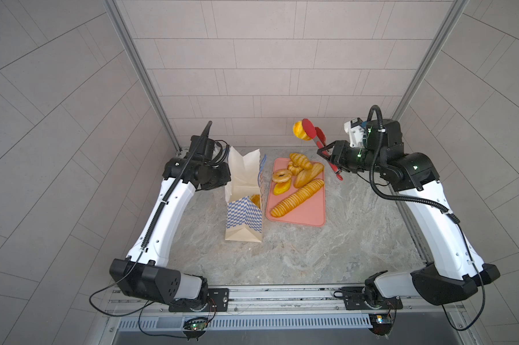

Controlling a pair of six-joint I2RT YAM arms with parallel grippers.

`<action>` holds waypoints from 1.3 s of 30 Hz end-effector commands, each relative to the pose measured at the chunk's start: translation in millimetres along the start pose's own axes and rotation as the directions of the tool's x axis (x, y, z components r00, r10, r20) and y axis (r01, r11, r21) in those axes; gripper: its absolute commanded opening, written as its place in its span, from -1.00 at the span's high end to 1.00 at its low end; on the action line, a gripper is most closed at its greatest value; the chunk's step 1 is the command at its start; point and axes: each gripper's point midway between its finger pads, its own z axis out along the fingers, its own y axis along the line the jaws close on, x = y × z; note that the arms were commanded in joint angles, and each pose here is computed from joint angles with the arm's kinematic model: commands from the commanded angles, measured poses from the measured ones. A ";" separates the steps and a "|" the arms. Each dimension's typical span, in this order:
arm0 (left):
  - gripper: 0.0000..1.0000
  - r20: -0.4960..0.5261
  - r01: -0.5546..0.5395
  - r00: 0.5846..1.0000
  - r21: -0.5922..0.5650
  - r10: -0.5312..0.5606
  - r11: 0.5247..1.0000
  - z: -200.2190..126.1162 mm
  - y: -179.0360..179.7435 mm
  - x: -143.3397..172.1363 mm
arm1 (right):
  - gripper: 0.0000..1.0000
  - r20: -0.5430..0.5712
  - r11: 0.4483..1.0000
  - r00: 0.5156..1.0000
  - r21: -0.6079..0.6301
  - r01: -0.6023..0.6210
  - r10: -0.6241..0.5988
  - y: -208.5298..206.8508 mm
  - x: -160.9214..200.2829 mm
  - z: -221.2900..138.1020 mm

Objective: Pack bread into a paper bag
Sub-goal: Place the bread in the paper bag.

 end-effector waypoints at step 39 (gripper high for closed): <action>1.00 0.013 -0.007 1.000 0.013 0.007 1.000 0.2 -5.2 -6.4 | 0.08 -0.048 0.933 0.991 -0.346 0.099 -0.123 128.2 38.3 13.1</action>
